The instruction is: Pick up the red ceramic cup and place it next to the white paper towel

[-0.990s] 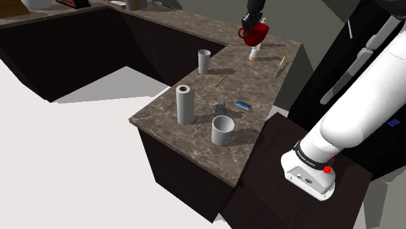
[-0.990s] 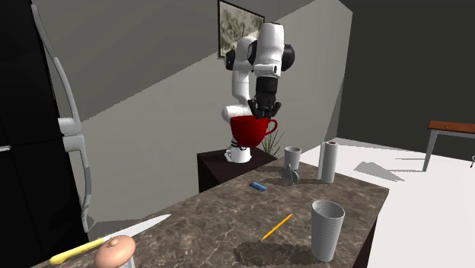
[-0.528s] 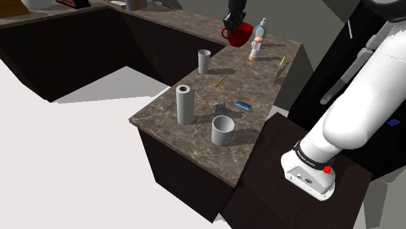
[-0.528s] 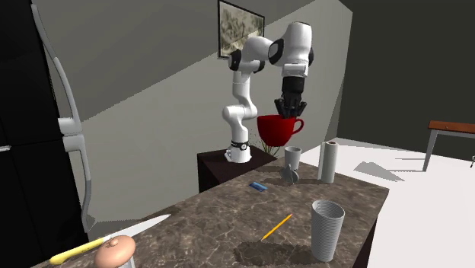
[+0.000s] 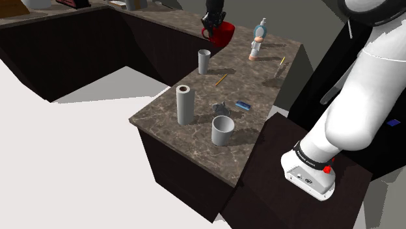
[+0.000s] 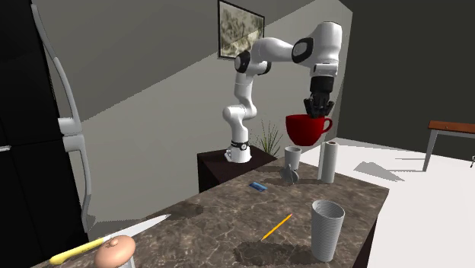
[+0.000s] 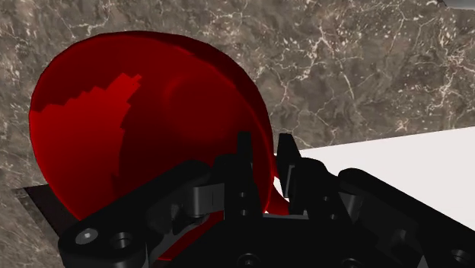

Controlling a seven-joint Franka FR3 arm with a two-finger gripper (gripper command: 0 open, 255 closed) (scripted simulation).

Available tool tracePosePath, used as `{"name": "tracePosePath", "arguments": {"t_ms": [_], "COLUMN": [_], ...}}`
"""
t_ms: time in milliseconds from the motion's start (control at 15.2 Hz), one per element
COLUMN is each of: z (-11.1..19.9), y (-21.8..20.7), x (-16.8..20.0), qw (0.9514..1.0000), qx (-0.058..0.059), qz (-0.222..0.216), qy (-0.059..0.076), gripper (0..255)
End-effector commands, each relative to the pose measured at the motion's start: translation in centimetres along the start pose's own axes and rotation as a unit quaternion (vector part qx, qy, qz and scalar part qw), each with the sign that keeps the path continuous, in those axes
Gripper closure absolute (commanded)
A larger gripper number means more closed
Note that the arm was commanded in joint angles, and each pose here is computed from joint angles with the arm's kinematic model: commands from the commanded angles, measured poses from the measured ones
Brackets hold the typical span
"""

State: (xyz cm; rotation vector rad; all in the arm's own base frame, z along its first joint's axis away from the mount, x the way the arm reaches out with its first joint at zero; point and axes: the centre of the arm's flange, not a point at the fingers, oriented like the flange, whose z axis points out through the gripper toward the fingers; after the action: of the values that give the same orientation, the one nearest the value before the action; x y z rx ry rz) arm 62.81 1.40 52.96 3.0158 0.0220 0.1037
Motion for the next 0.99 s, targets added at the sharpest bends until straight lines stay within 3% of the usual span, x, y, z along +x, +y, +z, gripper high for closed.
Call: {"name": "tracePosePath", "arguments": {"t_ms": [0,594,924], "z": [-0.2,-1.2,1.4], "y": [-2.4,-13.2,-13.5], "x": [1.1,6.0,5.8], "qw": [1.0,1.0,1.0], "qx": [0.0,0.0,0.0], "qz": [0.001,0.001,0.001], "qy": [0.0,0.0,0.0], "gripper": [255,255,255]}}
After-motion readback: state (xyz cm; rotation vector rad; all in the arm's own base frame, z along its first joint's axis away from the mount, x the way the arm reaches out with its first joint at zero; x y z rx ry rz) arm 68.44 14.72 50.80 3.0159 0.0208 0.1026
